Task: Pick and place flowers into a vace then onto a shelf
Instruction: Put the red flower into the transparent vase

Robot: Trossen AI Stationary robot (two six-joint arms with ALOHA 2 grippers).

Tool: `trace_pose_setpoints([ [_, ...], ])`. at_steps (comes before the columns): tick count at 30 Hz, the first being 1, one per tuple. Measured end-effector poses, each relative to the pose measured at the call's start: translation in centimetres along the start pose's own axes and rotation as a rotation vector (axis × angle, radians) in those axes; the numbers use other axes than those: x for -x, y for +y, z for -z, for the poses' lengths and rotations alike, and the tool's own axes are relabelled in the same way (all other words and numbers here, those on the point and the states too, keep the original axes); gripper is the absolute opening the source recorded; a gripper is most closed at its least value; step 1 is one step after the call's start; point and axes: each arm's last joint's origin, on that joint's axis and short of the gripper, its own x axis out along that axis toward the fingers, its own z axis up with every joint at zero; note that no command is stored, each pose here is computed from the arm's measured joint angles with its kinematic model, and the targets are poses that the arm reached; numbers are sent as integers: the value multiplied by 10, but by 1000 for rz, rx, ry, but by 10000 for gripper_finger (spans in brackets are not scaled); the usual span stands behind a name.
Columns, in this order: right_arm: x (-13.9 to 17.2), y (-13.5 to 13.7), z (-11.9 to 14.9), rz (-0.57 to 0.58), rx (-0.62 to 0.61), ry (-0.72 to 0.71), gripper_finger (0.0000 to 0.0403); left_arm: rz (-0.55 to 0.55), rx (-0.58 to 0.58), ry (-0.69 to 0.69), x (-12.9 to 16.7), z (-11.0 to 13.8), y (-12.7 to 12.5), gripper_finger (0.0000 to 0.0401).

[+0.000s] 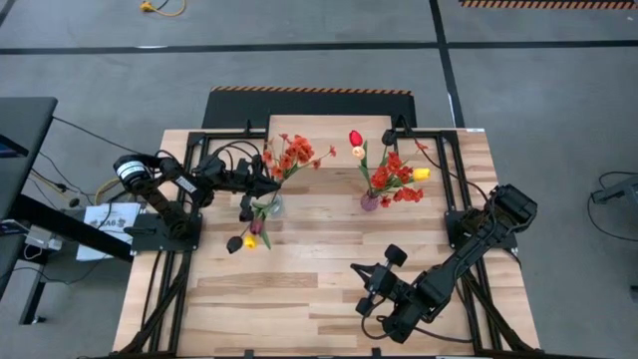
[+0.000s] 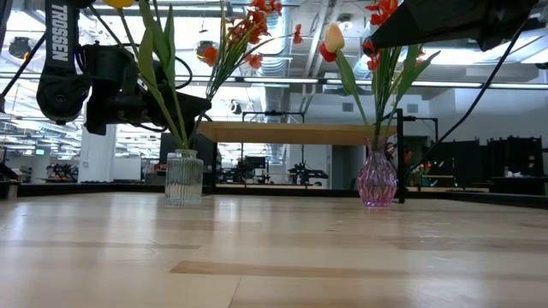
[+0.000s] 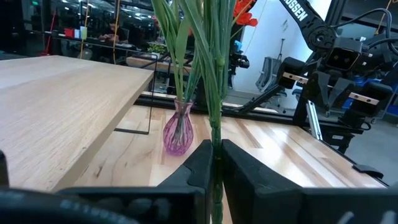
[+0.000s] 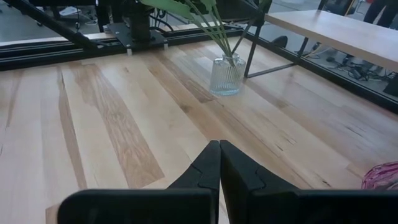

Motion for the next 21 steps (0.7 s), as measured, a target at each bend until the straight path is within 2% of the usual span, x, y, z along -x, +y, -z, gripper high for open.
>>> trace_pose_setpoints([
  [10, 0, 0, 1, -14, -1, 17, 1, 10, 0, 2, 0, 0, 0, 22],
  [21, 0, 0, 1, -15, -1, 18, 1, 5, -1, 1, 0, 0, 0, 75],
])
